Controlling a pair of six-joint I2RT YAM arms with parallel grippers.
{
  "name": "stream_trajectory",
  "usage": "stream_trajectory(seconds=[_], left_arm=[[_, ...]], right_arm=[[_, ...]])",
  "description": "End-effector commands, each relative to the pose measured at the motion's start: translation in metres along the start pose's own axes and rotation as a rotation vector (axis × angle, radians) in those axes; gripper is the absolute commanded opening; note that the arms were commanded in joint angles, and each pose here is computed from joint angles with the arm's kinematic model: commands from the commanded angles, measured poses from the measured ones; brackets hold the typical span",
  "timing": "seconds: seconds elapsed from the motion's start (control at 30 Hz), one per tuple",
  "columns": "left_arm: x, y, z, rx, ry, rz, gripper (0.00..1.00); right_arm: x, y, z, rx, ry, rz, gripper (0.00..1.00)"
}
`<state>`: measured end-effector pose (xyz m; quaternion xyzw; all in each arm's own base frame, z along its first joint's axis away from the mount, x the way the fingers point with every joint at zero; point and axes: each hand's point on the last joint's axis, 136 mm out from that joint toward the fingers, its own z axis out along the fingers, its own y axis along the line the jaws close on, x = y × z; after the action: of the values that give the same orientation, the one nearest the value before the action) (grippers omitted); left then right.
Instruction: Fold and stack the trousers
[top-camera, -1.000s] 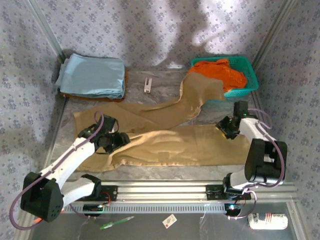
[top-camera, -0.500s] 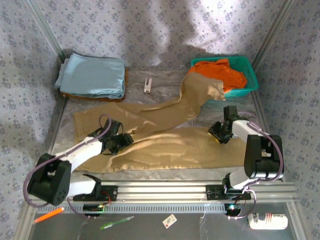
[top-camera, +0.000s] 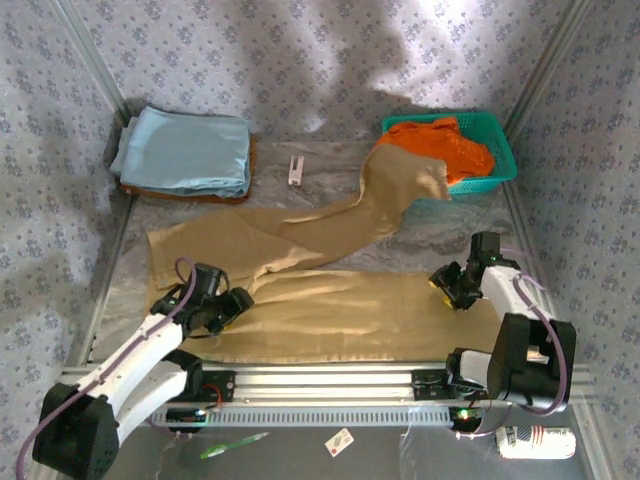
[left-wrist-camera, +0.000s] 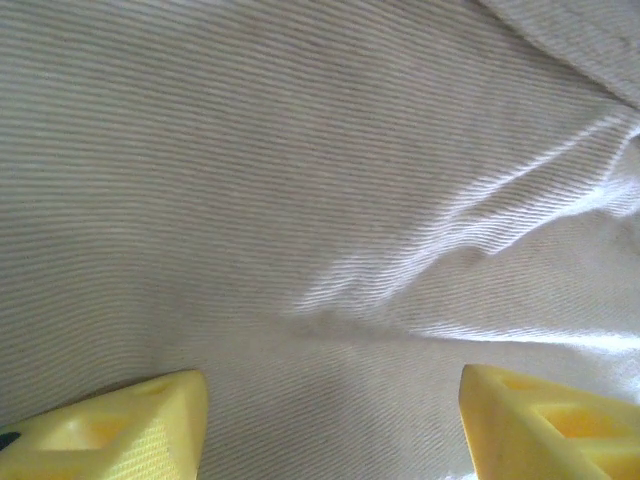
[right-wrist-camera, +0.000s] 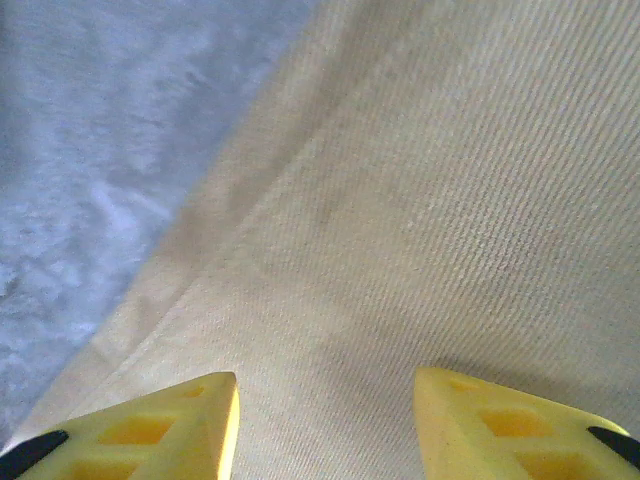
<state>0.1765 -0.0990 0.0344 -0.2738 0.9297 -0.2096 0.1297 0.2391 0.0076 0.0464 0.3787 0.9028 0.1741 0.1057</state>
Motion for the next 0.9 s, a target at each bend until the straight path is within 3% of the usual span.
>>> stream_trajectory(seconds=[0.0, 0.1, 0.2, 0.33, 0.57, 0.7, 0.87], left_arm=[[-0.015, -0.018, -0.019, -0.013, -0.01, 0.055, 0.67], [-0.031, -0.041, -0.023, -0.007, -0.02, 0.094, 0.67], [-0.042, -0.06, -0.026, 0.027, -0.035, 0.112, 0.67], [-0.05, -0.074, -0.032, 0.057, -0.056, 0.124, 0.68], [-0.046, -0.074, -0.038, 0.085, -0.058, 0.121, 0.69], [-0.044, -0.069, -0.041, 0.084, -0.066, 0.117, 0.69], [-0.043, -0.066, -0.045, 0.082, -0.078, 0.117, 0.69]], right_arm=[[-0.047, 0.051, -0.044, -0.103, -0.195, -0.105, 0.59], [-0.088, 0.088, -0.063, -0.189, -0.319, -0.123, 0.72], [-0.127, 0.116, -0.068, -0.269, -0.373, -0.09, 0.75], [-0.162, 0.145, -0.061, -0.346, -0.362, -0.032, 0.75], [-0.187, 0.183, -0.034, -0.413, -0.263, 0.038, 0.73], [-0.179, 0.192, -0.023, -0.417, -0.218, 0.063, 0.62], [-0.173, 0.186, -0.035, -0.393, -0.232, 0.073, 0.38]])
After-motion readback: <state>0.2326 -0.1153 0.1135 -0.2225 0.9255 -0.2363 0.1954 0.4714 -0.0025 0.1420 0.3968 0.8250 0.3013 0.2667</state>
